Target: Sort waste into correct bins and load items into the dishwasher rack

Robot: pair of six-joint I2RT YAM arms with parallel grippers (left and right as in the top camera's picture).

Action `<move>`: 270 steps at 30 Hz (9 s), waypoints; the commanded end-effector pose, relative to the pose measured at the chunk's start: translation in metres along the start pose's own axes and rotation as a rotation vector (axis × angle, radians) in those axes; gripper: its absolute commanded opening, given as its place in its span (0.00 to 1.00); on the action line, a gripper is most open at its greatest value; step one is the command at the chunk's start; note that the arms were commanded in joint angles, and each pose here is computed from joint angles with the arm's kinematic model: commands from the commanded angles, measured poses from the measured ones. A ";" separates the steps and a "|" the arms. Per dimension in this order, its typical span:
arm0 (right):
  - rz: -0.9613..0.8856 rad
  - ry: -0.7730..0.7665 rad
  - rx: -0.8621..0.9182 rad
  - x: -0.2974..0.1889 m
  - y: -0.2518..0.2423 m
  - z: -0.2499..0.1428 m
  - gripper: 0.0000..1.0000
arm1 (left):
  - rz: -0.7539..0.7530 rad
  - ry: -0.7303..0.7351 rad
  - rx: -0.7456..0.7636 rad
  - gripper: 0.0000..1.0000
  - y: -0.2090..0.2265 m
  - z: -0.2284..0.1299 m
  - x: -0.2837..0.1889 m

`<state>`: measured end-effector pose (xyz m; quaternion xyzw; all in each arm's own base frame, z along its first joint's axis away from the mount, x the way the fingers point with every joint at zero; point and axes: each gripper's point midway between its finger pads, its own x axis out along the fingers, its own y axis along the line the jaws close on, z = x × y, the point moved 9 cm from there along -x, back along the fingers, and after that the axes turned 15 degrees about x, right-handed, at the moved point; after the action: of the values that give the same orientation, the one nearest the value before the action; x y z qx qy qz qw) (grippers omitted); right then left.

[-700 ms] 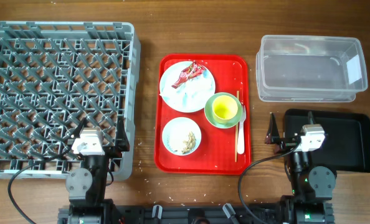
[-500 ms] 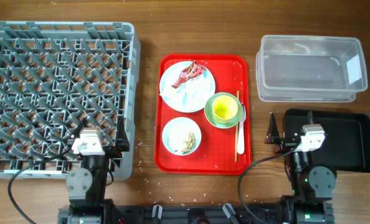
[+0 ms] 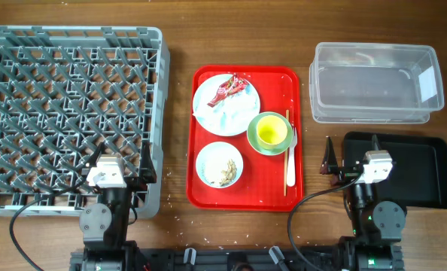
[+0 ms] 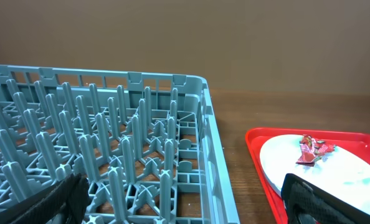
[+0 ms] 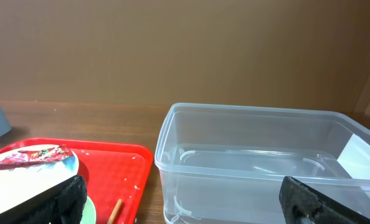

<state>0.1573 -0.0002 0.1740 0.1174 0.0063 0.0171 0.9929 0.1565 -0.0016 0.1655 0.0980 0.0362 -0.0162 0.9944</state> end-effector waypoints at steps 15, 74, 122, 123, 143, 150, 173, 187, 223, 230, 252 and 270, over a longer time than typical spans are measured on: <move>-0.003 -0.009 0.007 0.000 0.000 0.001 1.00 | -0.019 -0.006 0.019 1.00 -0.002 -0.001 0.000; -0.003 -0.009 0.007 0.000 0.000 0.001 1.00 | -0.558 0.419 -0.222 1.00 -0.012 0.135 0.024; -0.002 -0.009 0.007 0.000 0.000 0.001 1.00 | 0.063 0.934 -0.012 1.00 -0.059 0.120 0.122; -0.002 -0.009 0.007 0.000 0.000 0.001 1.00 | 0.081 0.943 -0.023 1.00 -0.053 0.119 0.123; -0.002 -0.009 0.007 0.000 0.000 0.001 1.00 | 0.250 1.004 -0.043 1.00 -0.008 0.109 0.124; 0.119 0.002 0.156 -0.001 0.011 0.003 1.00 | 0.434 1.088 -0.160 1.00 0.055 0.093 0.117; 0.606 0.465 0.555 0.061 0.102 0.188 1.00 | 0.503 1.105 -0.233 1.00 0.081 0.087 0.112; 0.149 0.936 0.074 0.216 0.266 0.044 1.00 | 0.503 1.105 -0.233 1.00 0.081 0.087 0.112; -0.300 1.138 0.263 0.238 0.242 -0.085 0.21 | 0.503 1.105 -0.233 1.00 0.081 0.087 0.112; -0.273 1.109 0.282 0.230 0.245 -0.053 0.04 | 0.503 1.105 -0.233 1.00 0.081 0.087 0.112; -1.025 0.696 0.830 0.246 -0.018 0.077 0.08 | 0.503 1.105 -0.233 1.00 0.081 0.087 0.112; -0.021 1.071 0.287 0.247 0.187 0.039 0.99 | 0.503 1.105 -0.233 1.00 0.081 0.087 0.112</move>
<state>0.4106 0.1365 0.2655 0.3299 0.5261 0.1015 0.7773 0.2758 0.0566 0.2522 -0.0096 0.5313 0.2734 0.8018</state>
